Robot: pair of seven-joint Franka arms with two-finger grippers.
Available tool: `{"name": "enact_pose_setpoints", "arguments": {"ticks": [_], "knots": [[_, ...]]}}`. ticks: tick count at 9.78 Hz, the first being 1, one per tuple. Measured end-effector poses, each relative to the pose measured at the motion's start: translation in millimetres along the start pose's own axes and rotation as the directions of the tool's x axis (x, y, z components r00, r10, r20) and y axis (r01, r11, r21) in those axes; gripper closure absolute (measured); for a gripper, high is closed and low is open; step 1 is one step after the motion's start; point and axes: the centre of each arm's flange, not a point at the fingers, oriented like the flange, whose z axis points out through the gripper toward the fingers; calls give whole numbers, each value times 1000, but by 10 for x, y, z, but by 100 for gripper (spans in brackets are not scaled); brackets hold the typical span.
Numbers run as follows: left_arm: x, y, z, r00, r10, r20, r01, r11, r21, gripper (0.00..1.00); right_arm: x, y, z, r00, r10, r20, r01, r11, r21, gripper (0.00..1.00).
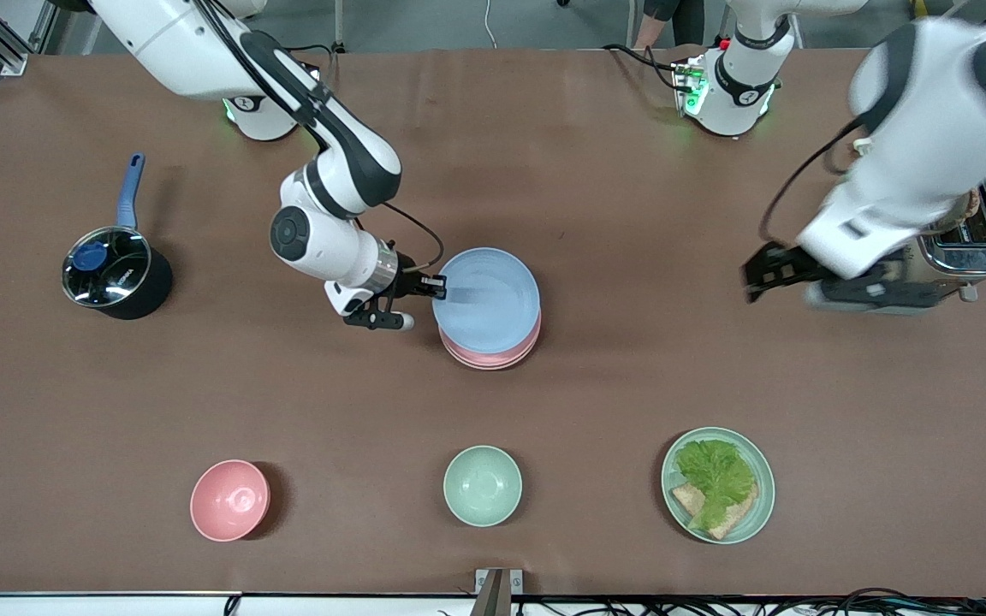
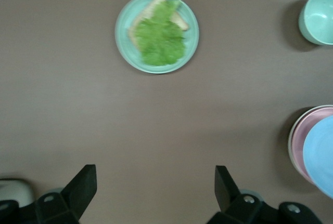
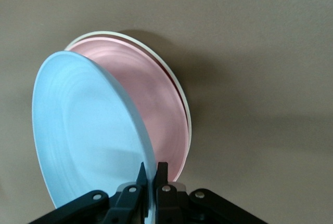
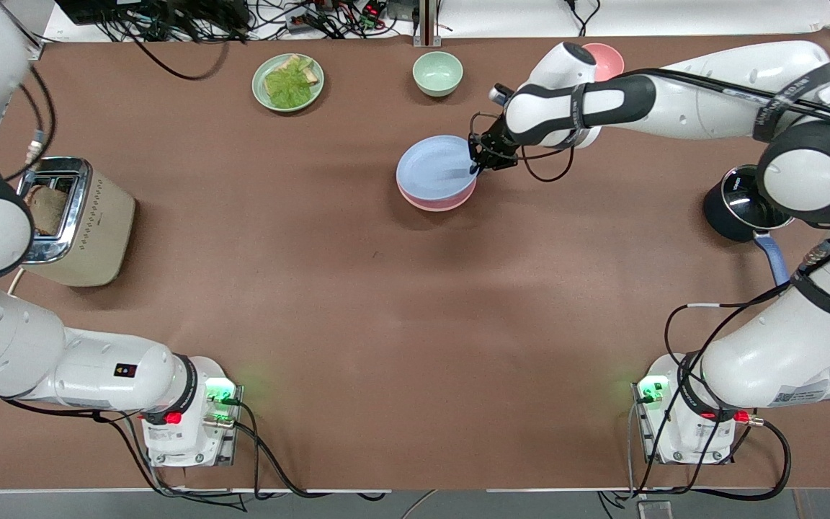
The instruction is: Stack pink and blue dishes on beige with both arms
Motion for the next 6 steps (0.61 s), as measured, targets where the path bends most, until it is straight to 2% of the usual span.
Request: {"name": "enact_pose_setpoints", "arguments": {"ticks": [2,4,5,6], "knots": [[-82,-351,-580,999,-17,27,17,1000,12,0,12,45,85,1000,8,9,-8,1000,-1,93],[-359,-445,-999,998,-32,50,31,999,17,0,13,42,87,1000,7,8,-7,1000,0,88],[-466,-441,-1136,998,-31,51,30,999,17,0,14,48,96,1000,8,9,-8,1000,-1,80],[-517,-436,-1234,999,-30,41,30,999,17,0,20,57,105,1000,9,9,-9,1000,-1,67]]}}
